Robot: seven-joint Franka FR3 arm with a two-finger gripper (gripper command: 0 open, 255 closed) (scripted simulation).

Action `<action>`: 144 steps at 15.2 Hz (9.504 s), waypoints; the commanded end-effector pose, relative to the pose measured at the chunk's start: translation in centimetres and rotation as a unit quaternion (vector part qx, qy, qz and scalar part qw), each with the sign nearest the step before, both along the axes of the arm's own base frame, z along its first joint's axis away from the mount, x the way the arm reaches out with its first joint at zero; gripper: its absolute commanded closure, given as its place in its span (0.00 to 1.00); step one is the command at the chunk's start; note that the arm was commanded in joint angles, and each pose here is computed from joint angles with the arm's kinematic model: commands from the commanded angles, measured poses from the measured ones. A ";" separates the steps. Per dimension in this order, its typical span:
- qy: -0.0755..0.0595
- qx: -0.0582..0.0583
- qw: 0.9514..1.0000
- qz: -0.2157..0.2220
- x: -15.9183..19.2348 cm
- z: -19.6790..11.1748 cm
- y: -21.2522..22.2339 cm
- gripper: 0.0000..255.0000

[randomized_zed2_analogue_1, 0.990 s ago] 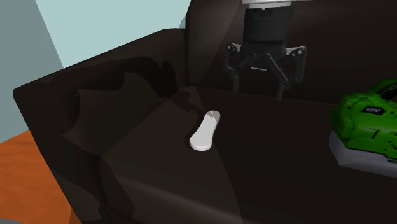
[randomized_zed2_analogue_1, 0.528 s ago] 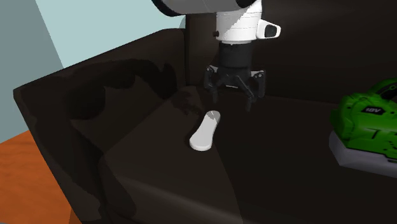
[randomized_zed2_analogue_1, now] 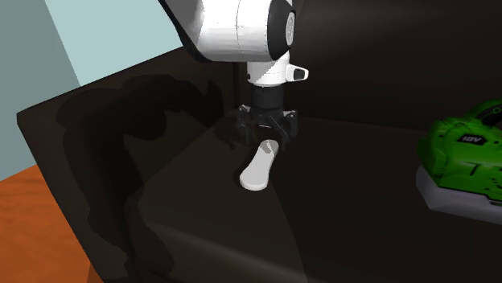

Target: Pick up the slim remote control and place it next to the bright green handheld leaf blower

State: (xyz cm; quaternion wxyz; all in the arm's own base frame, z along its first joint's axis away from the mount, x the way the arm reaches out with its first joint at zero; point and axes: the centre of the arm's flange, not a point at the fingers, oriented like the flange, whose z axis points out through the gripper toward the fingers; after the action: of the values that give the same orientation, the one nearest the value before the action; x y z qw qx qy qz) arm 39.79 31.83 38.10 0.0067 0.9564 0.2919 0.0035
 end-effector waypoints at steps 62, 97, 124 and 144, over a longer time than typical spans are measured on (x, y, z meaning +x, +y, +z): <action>0.003 -0.001 1.000 0.009 -0.2 14.0 0.9 1.00; 0.003 -0.001 1.000 0.009 1.9 26.4 -13.5 1.00; 0.003 -0.001 1.000 0.009 4.9 20.2 -33.3 1.00; 0.003 -0.001 1.000 0.009 4.9 9.7 -33.3 1.00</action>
State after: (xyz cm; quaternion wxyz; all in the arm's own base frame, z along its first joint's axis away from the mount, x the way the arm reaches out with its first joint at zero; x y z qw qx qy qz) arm 44.72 -1.47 48.18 0.0069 0.9539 0.3001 -0.0002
